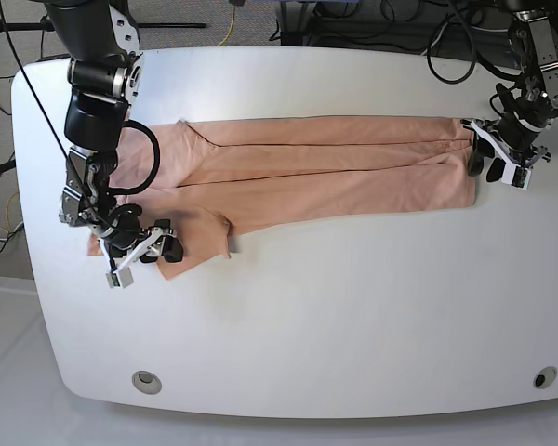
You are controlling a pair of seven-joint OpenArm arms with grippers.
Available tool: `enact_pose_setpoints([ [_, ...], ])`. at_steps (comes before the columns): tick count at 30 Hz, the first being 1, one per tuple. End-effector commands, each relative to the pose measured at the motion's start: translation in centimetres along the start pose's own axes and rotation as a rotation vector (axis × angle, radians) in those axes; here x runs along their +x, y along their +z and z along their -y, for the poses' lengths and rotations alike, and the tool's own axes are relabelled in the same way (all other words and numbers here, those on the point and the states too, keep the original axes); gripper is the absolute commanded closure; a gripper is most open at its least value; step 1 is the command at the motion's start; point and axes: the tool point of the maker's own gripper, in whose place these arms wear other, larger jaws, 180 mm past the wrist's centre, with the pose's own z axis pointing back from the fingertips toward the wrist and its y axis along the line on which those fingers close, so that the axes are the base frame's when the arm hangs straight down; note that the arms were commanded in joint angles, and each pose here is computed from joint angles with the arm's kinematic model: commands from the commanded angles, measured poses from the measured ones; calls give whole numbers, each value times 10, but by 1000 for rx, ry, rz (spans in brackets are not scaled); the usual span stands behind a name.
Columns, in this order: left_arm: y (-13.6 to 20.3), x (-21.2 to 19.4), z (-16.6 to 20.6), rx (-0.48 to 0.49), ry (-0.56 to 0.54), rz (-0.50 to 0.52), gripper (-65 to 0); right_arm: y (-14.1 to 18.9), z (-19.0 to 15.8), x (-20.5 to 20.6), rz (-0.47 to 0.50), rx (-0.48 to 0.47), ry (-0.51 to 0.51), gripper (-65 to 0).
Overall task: Fold the T-shirt properly
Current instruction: 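Reposition the right gripper over the shirt end and grasp it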
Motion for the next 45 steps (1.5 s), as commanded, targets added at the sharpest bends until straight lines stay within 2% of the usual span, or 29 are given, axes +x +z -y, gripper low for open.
enact_pose_setpoints([
  [1,3,12,-5,5,-15,36,-224,1,-3,20,32,7,22,-364],
  [12,3,11,-5,4,-15,34,-221,-2,-8,14,46,7,24,-361],
  [26,3,11,-4,3,-20,30,-222,3,-9,-5,-18,-2,56,-337],
  [28,4,9,-5,7,-16,22,-223,9,-10,-4,-11,-15,87,-314],
  [36,4,9,-5,5,-15,24,-225,10,-17,-7,-18,-11,108,-218],
  [38,4,9,-4,4,-17,25,-225,8,-21,-6,-22,-2,112,-157],
  [45,4,9,-5,6,-15,25,-224,7,-24,-4,-34,3,124,-17],
])
